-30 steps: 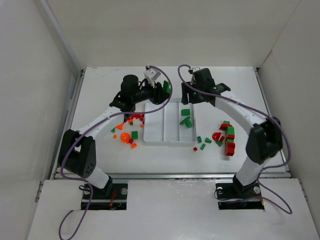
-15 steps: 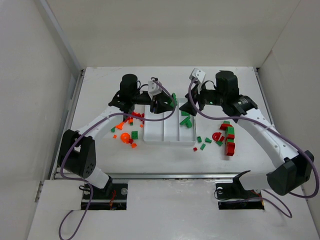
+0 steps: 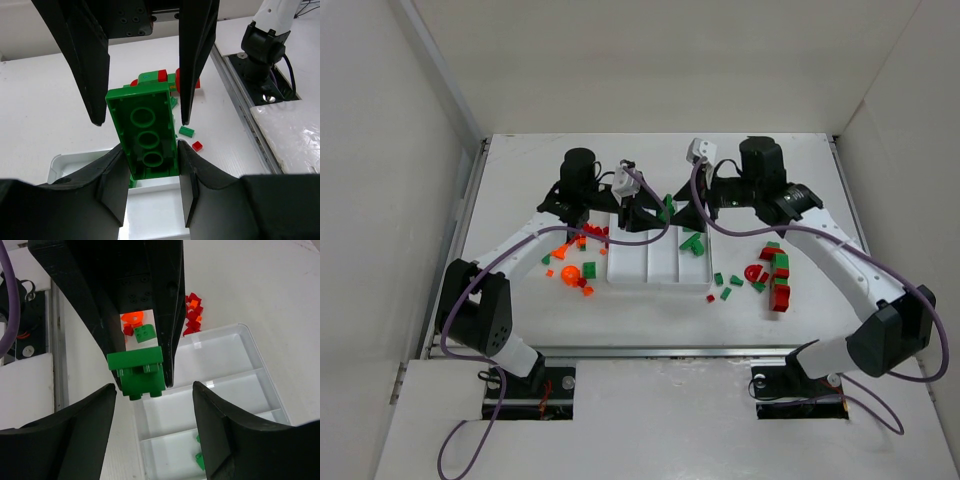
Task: Sort the legos into containers by color
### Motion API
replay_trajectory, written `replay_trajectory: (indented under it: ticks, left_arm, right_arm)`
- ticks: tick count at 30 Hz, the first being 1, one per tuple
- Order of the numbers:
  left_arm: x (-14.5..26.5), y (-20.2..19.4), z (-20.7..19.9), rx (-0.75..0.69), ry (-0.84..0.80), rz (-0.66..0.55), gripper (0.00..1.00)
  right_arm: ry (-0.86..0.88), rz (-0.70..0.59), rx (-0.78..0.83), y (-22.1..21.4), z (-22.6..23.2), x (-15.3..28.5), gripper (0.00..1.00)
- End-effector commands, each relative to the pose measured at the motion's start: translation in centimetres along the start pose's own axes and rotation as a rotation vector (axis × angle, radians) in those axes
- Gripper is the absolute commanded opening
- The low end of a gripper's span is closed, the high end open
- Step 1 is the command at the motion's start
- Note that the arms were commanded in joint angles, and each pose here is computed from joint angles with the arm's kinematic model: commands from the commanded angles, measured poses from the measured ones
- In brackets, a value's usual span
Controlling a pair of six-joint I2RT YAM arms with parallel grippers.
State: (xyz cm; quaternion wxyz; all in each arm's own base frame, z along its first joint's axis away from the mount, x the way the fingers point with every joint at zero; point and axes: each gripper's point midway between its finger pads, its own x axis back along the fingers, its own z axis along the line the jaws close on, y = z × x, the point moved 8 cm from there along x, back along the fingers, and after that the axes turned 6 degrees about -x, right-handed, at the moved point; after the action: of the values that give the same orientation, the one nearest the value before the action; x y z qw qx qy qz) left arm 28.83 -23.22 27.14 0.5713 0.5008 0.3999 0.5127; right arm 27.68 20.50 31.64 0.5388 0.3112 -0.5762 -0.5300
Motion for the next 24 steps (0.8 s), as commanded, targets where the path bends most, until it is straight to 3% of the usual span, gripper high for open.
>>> replay_trajectory:
  ticks: [1,4,8,14,18,19,20,23,24]
  left_arm:
    - [0.3,3.1,0.2,-0.105,-0.033,-0.043,0.00]
    - [0.3,3.1,0.2,-0.105,-0.033,-0.043,0.00]
    - [0.3,3.2,0.1,-0.105,-0.043,-0.048,0.00]
    - [0.3,3.3,0.1,-0.103,-0.042,-0.050,0.00]
    - [0.3,3.3,0.1,-0.103,-0.042,-0.050,0.00]
    - [0.3,3.3,0.1,-0.103,-0.042,-0.050,0.09]
    - [0.3,3.3,0.1,-0.103,-0.042,-0.050,0.27]
    - [0.3,3.0,-0.2,-0.095,-0.062,-0.054,0.62]
    - [0.3,2.7,-0.3,-0.086,-0.063,-0.052,0.62]
  right_arm:
    - [0.062,-0.055,0.098,2.3,0.4,-0.7,0.68]
    - [0.075,-0.040,0.086,1.9,0.5,-1.2,0.66]
    - [0.059,-0.047,0.102,2.3,0.4,-1.6,0.45]
    - [0.059,-0.039,0.099,2.3,0.4,-1.9,0.33]
    - [0.057,-0.005,0.074,1.7,0.4,-1.9,0.18]
    - [0.059,0.007,0.062,1.6,0.3,-2.0,0.11]
    - [0.059,0.007,0.062,1.6,0.3,-2.0,0.08]
    - [0.048,-0.004,0.075,1.7,0.4,-1.8,0.00]
    - [0.046,-0.010,0.082,1.7,0.5,-1.7,0.00]
